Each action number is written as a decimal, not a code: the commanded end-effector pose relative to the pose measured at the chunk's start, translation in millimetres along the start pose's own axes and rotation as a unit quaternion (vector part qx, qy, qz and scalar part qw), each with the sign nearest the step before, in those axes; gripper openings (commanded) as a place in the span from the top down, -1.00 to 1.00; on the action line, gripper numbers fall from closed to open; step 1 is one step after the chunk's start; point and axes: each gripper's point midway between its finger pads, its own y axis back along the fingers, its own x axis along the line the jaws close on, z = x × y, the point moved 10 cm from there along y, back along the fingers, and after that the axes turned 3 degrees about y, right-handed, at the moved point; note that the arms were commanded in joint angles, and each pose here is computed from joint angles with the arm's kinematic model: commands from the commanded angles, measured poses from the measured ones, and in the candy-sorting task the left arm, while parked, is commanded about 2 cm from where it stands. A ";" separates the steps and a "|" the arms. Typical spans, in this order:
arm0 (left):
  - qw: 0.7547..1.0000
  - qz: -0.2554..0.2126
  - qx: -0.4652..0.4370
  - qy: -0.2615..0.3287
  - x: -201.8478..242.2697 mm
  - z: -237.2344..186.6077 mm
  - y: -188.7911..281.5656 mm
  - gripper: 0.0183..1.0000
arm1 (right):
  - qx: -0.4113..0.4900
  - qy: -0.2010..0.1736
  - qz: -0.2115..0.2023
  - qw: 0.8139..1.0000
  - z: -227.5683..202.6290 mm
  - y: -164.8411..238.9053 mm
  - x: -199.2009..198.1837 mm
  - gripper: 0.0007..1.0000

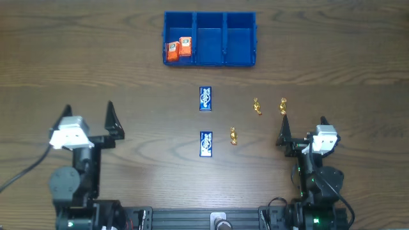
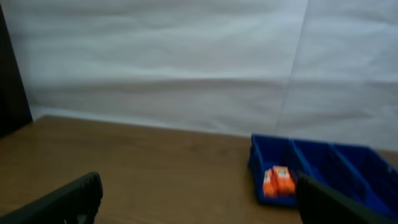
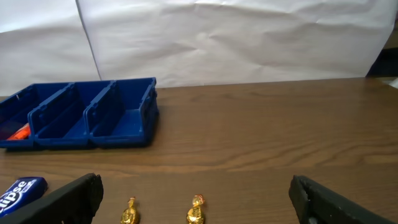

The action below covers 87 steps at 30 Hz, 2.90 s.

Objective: Sort Candies Into Trays

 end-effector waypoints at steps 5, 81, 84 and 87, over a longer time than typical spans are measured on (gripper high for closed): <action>1.000 -0.008 0.029 -0.008 8.5 -65.7 2.4 -1.00 | 0.002 0.006 -0.002 1.000 -1.6 0.0 -0.6 -1.00; 0.995 -0.019 0.093 -0.008 10.1 -95.1 4.4 -0.99 | 0.672 0.033 0.106 0.732 54.6 -71.9 221.1 -1.00; 0.995 -0.019 0.093 -0.008 10.1 -95.1 4.4 -1.00 | 0.685 0.044 0.092 0.721 36.9 -68.0 235.9 -1.00; 0.995 -0.019 0.093 -0.008 10.1 -95.1 4.4 -1.00 | 0.694 0.052 0.061 0.716 17.9 -67.6 245.9 -1.00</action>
